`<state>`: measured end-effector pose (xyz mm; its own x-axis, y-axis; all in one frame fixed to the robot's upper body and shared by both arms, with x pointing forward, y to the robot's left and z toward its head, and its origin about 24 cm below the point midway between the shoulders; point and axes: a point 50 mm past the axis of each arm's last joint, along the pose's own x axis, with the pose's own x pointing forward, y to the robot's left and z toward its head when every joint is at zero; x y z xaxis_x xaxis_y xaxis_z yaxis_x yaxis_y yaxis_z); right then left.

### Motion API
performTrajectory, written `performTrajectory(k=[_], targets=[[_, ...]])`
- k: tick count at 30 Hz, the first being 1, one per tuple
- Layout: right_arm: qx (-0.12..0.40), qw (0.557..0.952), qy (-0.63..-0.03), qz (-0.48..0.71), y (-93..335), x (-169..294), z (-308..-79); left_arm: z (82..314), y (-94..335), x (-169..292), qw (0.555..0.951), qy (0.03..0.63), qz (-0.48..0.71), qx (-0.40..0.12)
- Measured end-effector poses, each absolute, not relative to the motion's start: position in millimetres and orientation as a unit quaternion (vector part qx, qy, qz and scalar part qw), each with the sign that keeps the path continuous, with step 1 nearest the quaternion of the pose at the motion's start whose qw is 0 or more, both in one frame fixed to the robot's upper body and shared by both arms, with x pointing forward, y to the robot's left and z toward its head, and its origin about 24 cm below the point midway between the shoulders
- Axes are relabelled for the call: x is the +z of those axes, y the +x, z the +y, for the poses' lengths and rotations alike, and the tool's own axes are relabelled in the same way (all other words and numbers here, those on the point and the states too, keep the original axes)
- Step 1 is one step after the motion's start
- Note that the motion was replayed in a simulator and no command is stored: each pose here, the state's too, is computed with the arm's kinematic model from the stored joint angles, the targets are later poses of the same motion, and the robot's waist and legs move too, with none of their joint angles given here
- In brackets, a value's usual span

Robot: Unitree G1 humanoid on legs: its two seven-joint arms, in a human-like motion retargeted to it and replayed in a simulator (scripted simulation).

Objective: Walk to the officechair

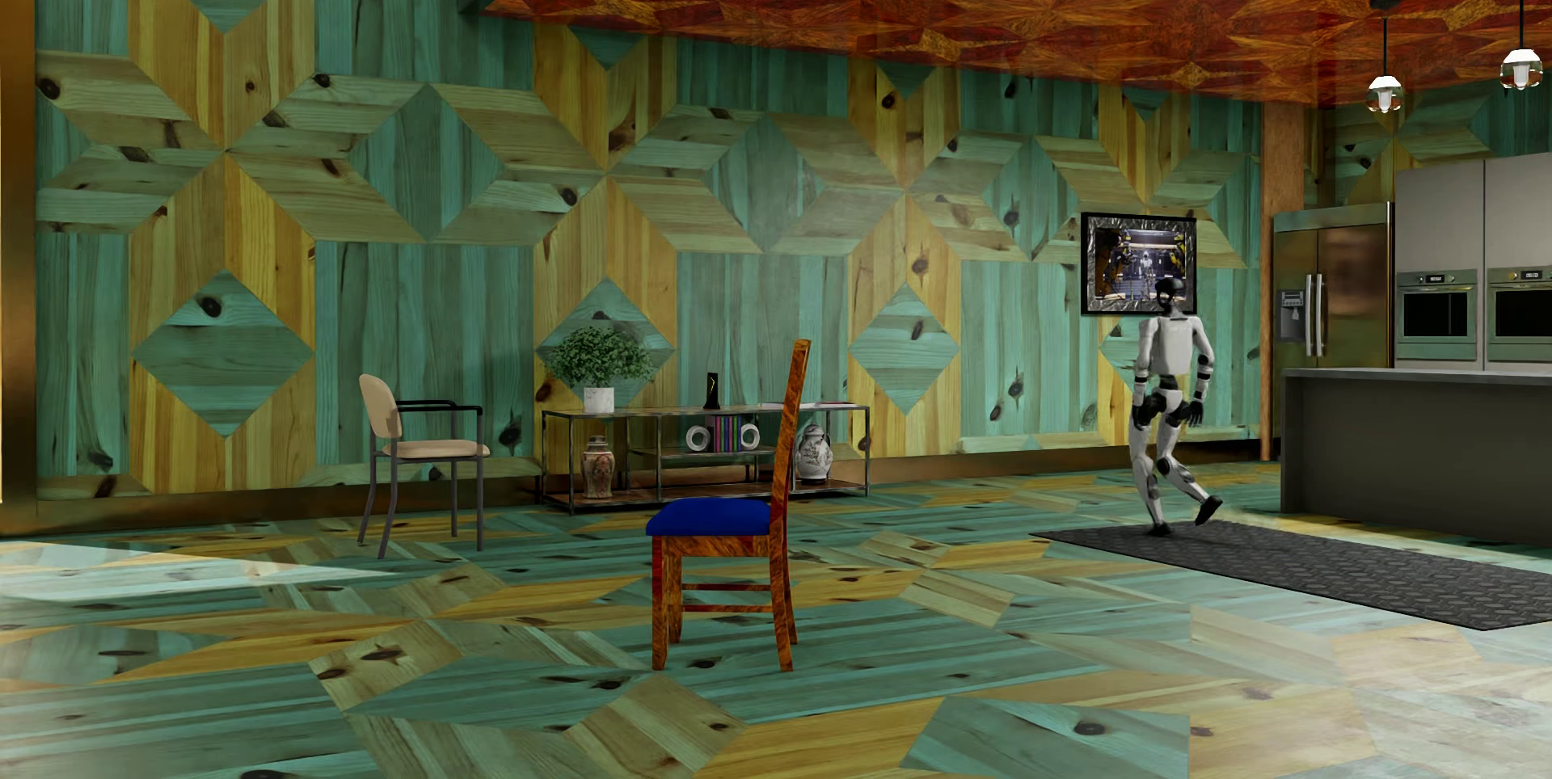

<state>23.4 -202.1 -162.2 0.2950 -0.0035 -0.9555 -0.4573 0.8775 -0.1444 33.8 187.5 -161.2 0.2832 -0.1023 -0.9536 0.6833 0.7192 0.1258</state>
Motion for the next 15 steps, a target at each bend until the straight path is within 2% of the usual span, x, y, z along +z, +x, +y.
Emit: performTrajectory(k=[1, 5, 7, 9, 11, 13, 15], targets=[[0.151, 0.77, -0.201, 0.586, 11, -162, -203, 185, 51, -158, 0.762, 0.285, 0.512, -0.276], [0.146, 0.74, -0.212, 0.622, -15, -162, -218, 198, 126, -135, 0.823, 0.296, 0.433, -0.218], [0.149, 0.733, -0.218, 0.627, -19, -162, -220, 204, 148, -124, 0.841, 0.298, 0.407, -0.196], [0.156, 0.721, -0.225, 0.636, -24, -163, -222, 209, 141, -125, 0.852, 0.272, 0.415, -0.164], [0.144, 0.72, -0.223, 0.641, -22, -164, -225, 202, 110, -140, 0.836, 0.249, 0.459, -0.169], [0.142, 0.745, -0.218, 0.614, -1, -164, -219, 189, 90, -149, 0.811, 0.258, 0.481, -0.211], [0.154, 0.778, -0.217, 0.57, 27, -160, -209, 184, 64, -152, 0.8, 0.246, 0.499, -0.226]])
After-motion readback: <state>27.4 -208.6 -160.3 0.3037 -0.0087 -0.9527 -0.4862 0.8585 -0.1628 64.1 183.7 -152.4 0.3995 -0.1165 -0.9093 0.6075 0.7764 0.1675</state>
